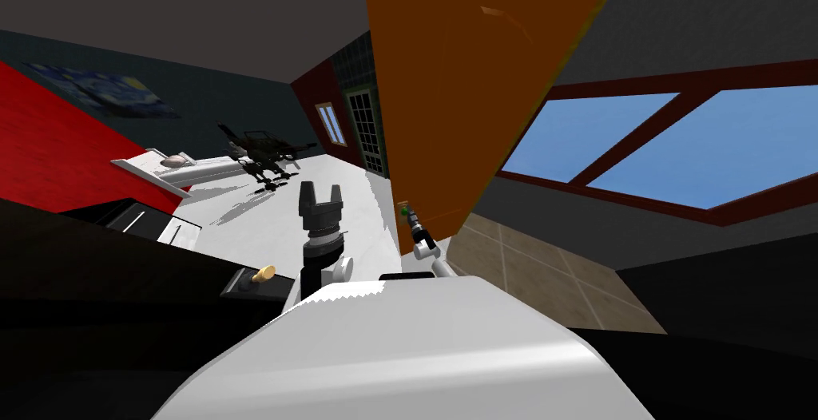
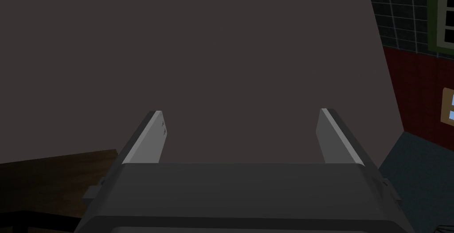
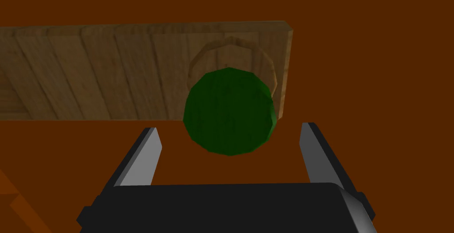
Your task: Push the door open
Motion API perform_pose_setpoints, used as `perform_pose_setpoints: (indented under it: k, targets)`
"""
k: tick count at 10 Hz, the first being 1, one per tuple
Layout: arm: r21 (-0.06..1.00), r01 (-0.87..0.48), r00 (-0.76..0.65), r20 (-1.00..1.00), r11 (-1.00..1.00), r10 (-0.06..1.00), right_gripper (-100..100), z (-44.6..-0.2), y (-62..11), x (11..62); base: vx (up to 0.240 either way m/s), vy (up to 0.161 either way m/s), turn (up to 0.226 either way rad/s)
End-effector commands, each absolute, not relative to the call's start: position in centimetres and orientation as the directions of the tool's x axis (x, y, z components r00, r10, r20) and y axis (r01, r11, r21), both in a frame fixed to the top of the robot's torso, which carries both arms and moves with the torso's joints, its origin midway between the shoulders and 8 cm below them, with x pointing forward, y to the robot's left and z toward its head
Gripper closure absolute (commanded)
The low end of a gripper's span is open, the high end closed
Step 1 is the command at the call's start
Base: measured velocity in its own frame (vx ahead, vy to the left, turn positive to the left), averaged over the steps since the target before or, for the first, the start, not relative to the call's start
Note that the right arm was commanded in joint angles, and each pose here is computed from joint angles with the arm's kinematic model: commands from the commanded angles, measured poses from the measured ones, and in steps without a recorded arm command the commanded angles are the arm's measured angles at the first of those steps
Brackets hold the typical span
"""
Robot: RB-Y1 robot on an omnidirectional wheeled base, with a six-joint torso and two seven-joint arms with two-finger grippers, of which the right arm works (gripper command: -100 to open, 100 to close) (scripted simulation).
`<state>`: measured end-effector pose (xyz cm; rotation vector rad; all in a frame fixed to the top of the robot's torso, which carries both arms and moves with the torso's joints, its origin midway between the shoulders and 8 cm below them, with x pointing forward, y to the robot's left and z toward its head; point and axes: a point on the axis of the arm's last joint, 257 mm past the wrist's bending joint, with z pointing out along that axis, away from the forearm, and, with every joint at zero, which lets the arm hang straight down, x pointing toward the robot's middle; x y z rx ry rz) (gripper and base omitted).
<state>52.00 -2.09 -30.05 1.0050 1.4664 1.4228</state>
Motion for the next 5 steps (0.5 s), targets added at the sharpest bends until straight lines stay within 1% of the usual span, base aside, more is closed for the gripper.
perform_pose_setpoints:
  k: [1,2,5]
  targets:
    - [0.999,-0.007,-0.328,-0.035,0.035,0.944,-100,-30.05,-2.09,52.00,0.060,0.062,-0.001]
    - [0.999,-0.007,-0.328,-0.035,0.035,0.944,100,-30.05,-2.09,52.00,-0.007,-0.008,-0.002]
    - [0.999,-0.007,-0.328,-0.035,0.035,0.944,100,-30.05,-2.09,52.00,-0.019,-0.018,0.006]
